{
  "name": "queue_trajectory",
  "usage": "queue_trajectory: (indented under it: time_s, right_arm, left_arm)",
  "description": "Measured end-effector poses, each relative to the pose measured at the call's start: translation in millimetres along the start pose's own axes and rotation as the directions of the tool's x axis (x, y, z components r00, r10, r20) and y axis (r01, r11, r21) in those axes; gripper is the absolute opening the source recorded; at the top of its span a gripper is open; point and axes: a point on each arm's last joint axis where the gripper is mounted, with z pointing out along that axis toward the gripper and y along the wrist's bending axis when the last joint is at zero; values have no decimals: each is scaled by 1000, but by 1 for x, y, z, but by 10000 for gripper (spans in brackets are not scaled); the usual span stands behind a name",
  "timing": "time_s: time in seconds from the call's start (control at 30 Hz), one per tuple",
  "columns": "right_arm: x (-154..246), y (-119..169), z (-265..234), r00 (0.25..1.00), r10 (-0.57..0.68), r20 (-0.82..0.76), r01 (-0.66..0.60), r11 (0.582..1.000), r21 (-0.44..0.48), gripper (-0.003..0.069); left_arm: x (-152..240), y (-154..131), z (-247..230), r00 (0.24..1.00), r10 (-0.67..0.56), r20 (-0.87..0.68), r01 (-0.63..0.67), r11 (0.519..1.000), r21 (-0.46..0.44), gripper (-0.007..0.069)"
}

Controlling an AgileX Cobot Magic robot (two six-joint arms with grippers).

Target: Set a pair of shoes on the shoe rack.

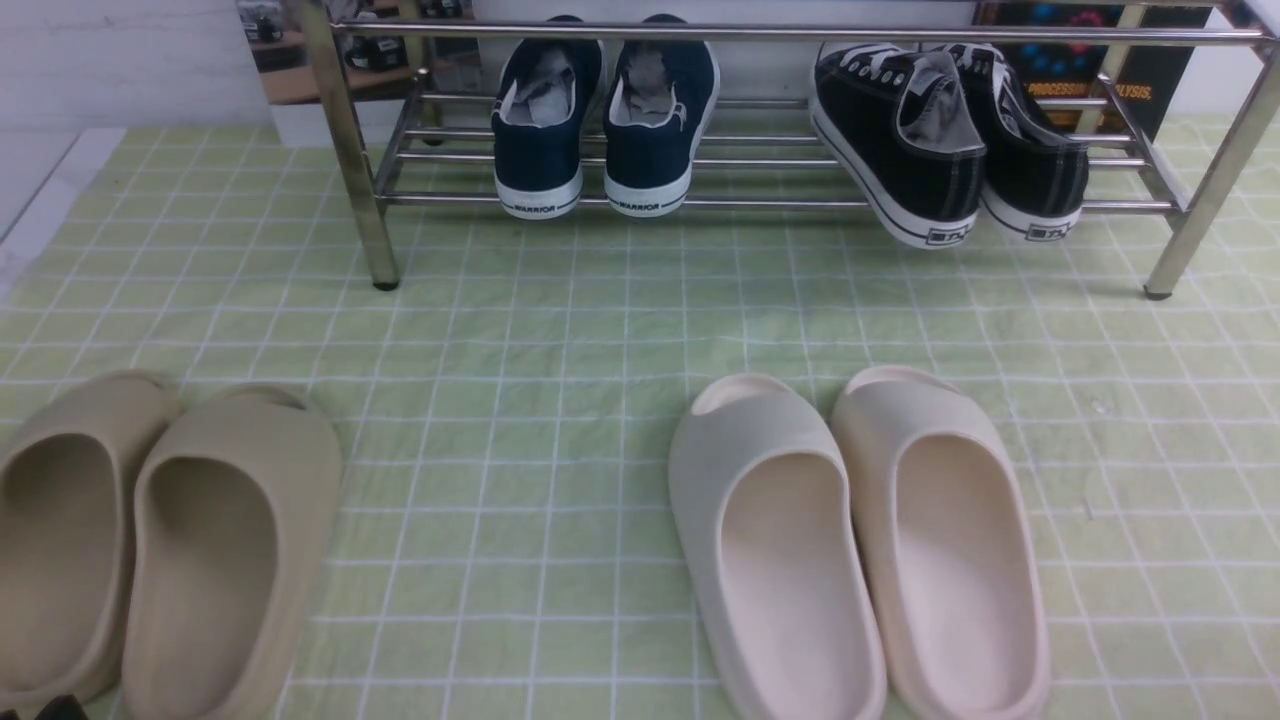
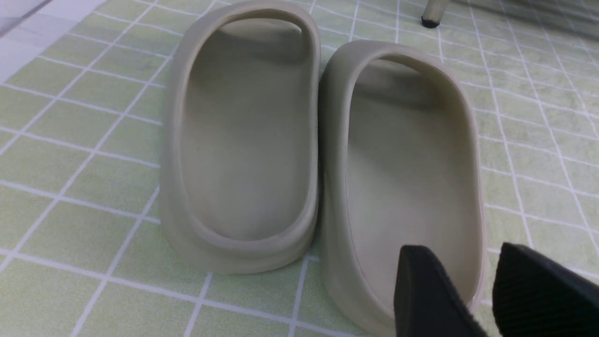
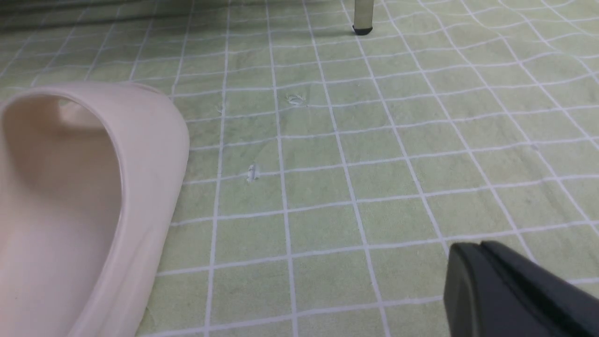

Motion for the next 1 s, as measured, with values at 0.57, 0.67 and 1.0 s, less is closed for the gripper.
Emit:
queue_trajectory:
  time_s: [0.57,0.67,1.0]
  right_arm:
    - [0,0,0,1000,0,-1,0,1000,0,22]
    - [0,0,0,1000,0,-1,0,1000,0,22]
    - [0,0,0,1000,0,-1,0,1000,0,31]
  left_arm:
    - [0,0,0,1000,0,0,0,1000,0,239]
    - [0,0,0,1000,0,0,0,1000,0,239]
    - [0,0,0,1000,0,0,0,1000,0,239]
